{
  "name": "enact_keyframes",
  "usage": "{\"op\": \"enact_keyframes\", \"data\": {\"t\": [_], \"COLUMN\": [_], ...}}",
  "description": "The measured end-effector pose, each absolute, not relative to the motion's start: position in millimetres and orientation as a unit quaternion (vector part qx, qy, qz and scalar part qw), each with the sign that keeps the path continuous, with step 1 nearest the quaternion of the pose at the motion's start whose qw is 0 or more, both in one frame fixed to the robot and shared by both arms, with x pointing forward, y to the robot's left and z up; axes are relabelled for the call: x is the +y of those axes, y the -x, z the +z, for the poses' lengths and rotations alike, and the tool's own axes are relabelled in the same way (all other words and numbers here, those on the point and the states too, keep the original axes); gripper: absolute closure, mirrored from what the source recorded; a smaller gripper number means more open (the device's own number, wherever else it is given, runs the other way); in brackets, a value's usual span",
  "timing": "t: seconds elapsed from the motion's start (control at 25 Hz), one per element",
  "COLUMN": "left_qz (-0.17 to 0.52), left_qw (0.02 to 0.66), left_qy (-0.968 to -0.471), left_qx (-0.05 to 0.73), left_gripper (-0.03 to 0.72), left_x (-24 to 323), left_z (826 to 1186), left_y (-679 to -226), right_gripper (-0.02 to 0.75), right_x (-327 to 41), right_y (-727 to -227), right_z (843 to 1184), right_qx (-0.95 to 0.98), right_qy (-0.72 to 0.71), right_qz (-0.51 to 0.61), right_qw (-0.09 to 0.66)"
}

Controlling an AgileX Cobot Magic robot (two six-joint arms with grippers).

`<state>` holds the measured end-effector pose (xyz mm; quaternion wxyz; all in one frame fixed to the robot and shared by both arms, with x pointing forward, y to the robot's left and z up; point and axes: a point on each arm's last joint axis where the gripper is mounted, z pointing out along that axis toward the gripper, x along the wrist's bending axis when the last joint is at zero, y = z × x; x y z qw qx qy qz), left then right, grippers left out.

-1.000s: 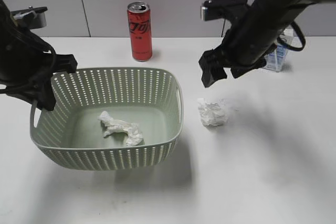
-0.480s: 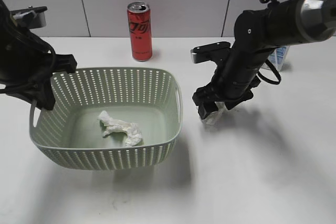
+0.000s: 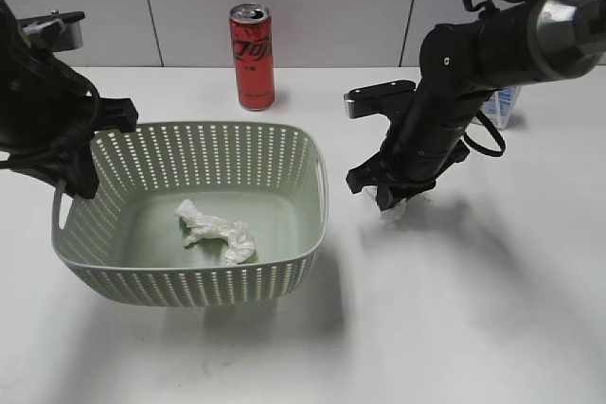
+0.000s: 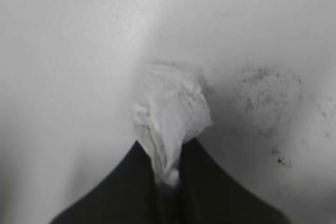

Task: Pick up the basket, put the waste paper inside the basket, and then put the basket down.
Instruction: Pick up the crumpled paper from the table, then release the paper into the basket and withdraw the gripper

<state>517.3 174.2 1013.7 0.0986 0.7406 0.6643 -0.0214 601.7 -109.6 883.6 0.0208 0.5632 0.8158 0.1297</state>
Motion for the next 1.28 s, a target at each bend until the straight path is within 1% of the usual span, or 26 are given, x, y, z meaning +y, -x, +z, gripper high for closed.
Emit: {"op": "enact_keyframes", "data": {"t": [0.08, 0.2, 0.36, 0.52, 0.64, 0.72, 0.8, 0.88, 1.0, 1.08, 1.12, 1.16, 1.28], "left_qz": [-0.021, -0.021, -0.02, -0.02, -0.02, -0.021, -0.022, -0.023, -0.023, -0.025, -0.025, -0.026, -0.026], "left_qw": [0.098, 0.098, 0.098, 0.098, 0.098, 0.097, 0.095, 0.094, 0.094, 0.093, 0.092, 0.091, 0.09], "left_qy": [-0.741, -0.741, -0.741, -0.741, -0.742, -0.741, -0.742, -0.742, -0.741, -0.741, -0.742, -0.742, -0.742], "left_qx": [0.663, 0.664, 0.664, 0.664, 0.663, 0.664, 0.663, 0.664, 0.664, 0.664, 0.664, 0.663, 0.664], "left_gripper": [0.683, 0.683, 0.683, 0.683, 0.683, 0.683, 0.683, 0.683, 0.683, 0.683, 0.683, 0.683, 0.683], "left_x": [174.3, 174.3, 174.5, 174.5, 174.5, 174.4, 174.5, 174.6, 174.6, 174.6, 174.7, 174.7, 174.8], "left_z": [1013.7, 1013.7, 1013.6, 1013.6, 1013.6, 1013.6, 1013.6, 1013.5, 1013.6, 1013.5, 1013.5, 1013.4, 1013.4], "left_y": [-517.4, -517.4, -517.3, -517.3, -517.3, -517.2, -516.8, -516.6, -516.6, -516.2, -515.9, -515.7, -515.6], "right_gripper": [0.715, 0.718, 0.72, 0.722, 0.722, 0.722, 0.723, 0.724, 0.72, 0.692, 0.667, 0.625, 0.448], "right_x": [-109.6, -110.5, -113.1, -119.4, -113.8, -101.4, -86.3, -68.8, -45.8, -34.1, -29.0, -25.4, -17.3], "right_y": [-601.6, -600.7, -595.8, -577.4, -552.9, -532.7, -515.7, -501.0, -488.0, -485.3, -485.2, -485.9, -491.8], "right_z": [885.6, 901.9, 960.0, 1030.8, 1076.0, 1098.1, 1108.4, 1110.1, 1105.7, 1100.2, 1095.2, 1090.2, 1071.3], "right_qx": [0.814, 0.814, 0.807, 0.794, 0.796, 0.805, 0.816, 0.827, 0.837, 0.838, 0.84, 0.842, 0.849], "right_qy": [-0.566, -0.563, -0.554, -0.538, -0.498, -0.457, -0.421, -0.391, -0.361, -0.351, -0.349, -0.349, -0.355], "right_qz": [0.13, 0.139, 0.196, 0.269, 0.331, 0.369, 0.392, 0.401, 0.41, 0.416, 0.413, 0.409, 0.391], "right_qw": [0.02, 0.028, 0.061, 0.092, 0.093, 0.082, 0.065, 0.049, 0.039, 0.038, 0.036, 0.033, 0.023]}}
